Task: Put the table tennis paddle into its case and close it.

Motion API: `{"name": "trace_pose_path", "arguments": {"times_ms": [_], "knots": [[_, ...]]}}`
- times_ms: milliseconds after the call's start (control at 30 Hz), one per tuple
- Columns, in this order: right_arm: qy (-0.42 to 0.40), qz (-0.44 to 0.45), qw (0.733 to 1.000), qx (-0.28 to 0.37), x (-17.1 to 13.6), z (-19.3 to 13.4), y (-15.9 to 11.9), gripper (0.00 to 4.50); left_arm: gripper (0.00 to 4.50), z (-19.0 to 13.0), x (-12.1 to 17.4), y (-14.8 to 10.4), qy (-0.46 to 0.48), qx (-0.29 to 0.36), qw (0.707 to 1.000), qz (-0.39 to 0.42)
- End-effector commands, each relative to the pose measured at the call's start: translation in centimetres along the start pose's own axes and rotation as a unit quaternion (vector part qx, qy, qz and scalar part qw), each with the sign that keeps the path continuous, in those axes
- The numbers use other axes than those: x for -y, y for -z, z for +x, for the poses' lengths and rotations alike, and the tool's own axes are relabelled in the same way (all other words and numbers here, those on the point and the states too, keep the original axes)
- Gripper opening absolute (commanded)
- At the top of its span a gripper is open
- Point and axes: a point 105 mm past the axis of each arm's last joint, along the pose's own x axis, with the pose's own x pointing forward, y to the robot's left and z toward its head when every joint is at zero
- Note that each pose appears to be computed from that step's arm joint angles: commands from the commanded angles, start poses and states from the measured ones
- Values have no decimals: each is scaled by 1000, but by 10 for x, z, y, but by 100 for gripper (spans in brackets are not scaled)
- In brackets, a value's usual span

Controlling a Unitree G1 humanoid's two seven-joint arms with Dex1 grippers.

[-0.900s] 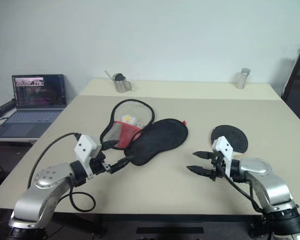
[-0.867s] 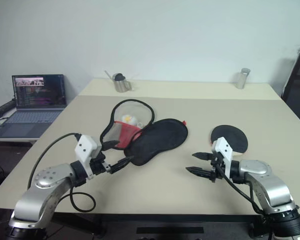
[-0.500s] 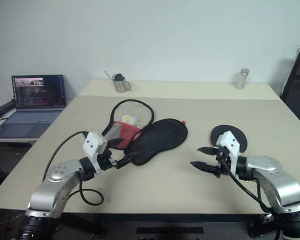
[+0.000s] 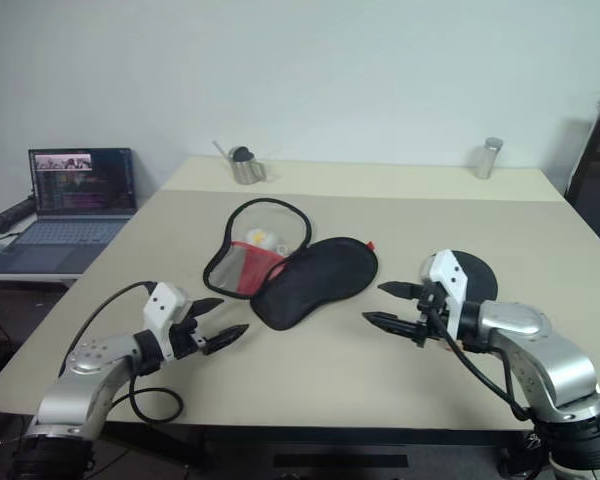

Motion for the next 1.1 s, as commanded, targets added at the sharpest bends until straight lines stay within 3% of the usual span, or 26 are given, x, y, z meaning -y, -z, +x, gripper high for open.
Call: {"name": "trace_pose_path", "arguments": {"times_ms": [33,300,533,867,967,1100], "knots": [[-4,-15,1000,22,-4,0,-8,327,450,11,4,-15,55,6,995,81],[3,-12,999,29,-7,2,-8,327,450,40,16,-32,134,27,986,97],[13,-8,999,33,-9,-1,-9,327,450,62,38,-21,205,3,978,34],[31,-7,999,37,-7,-4,-9,327,450,76,32,-12,207,-32,976,52],[37,-5,999,39,-6,-4,-9,331,385,75,37,-6,224,-38,973,46],[41,-5,998,39,-5,-5,-10,331,243,72,47,4,254,-48,965,39]]}}
